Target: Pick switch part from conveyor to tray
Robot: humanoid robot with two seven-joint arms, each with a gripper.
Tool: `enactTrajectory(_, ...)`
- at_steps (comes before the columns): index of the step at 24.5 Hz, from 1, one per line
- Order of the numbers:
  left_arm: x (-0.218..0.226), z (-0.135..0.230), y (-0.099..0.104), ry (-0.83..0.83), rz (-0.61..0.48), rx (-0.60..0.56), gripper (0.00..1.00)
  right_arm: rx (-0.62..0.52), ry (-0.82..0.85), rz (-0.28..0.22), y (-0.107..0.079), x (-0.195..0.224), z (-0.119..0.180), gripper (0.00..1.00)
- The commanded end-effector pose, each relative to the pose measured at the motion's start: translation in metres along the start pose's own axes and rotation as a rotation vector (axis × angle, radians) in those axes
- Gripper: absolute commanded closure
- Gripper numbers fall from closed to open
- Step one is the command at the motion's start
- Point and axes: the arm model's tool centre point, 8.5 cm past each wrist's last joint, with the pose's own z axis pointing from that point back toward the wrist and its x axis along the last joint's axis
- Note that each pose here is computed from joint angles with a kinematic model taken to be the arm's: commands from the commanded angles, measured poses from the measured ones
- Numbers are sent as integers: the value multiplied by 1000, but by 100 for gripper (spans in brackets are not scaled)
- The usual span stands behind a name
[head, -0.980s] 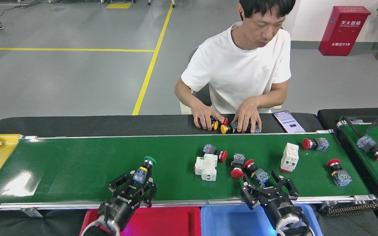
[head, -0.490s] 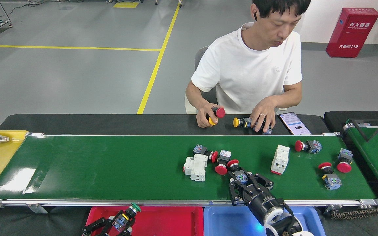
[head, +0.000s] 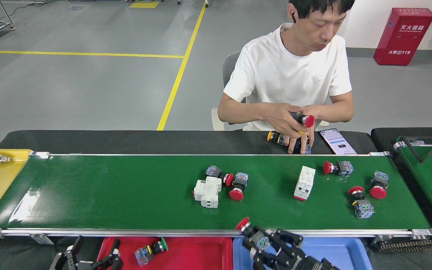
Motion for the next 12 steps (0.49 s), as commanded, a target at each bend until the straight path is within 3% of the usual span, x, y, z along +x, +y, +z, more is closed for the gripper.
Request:
enactTrajectory(1, -8, -4, 8, 53, -2, 18, 0, 10, -21, -12, 0, 20, -26, 0)
enactTrajectory(3, -13, -4, 11, 70, -4, 25, 0, 5, 11, -37, 3, 26, -43, 0)
enactTrajectory(8, -13, -4, 15, 64, -22, 33, 0, -12, 24, -18, -5, 23, -49, 0)
enactTrajectory(12, 3, -11, 24, 26, -49, 48, 0, -125, 184, 29, -46, -20, -26, 2)
